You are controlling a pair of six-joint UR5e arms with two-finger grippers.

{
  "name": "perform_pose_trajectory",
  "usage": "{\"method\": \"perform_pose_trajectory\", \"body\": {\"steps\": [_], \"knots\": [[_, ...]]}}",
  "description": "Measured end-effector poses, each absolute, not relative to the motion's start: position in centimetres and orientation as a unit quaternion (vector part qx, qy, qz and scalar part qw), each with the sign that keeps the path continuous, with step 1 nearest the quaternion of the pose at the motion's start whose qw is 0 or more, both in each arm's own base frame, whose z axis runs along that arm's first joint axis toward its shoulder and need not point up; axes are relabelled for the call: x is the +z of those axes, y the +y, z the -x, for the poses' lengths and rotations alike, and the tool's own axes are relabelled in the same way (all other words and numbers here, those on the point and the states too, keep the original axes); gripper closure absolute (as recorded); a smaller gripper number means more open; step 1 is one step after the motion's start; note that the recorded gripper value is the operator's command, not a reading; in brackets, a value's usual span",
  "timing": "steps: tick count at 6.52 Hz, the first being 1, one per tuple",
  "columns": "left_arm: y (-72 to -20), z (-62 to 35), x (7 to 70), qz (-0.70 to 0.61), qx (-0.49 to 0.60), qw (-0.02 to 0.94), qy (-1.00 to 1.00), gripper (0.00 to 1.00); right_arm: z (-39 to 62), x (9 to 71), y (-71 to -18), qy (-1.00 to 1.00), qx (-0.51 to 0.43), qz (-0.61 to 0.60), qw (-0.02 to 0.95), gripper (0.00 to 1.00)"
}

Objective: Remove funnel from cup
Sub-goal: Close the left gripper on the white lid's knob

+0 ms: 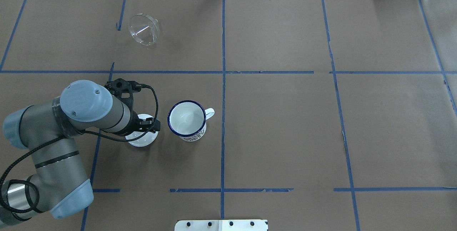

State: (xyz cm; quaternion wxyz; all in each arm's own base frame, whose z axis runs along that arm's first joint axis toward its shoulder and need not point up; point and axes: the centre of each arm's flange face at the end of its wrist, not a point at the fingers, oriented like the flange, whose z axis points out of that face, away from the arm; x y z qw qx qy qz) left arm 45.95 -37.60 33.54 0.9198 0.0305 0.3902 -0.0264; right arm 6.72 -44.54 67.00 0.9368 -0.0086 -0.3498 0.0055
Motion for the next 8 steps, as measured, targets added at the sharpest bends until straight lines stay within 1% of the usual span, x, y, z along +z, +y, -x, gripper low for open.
{"method": "perform_pose_trajectory", "body": {"steps": [1,8], "knots": [[-37.7,-46.2,34.0,-0.029,-0.026,0.921,0.387,0.06,-6.7,67.0,-44.5,-0.35,0.006,0.009,0.937,0.0],[-40.4,-44.7,34.2,-0.039,-0.052,0.922,0.383,0.05,-6.7,67.0,-44.5,-0.35,0.006,0.009,0.937,0.0]]}}
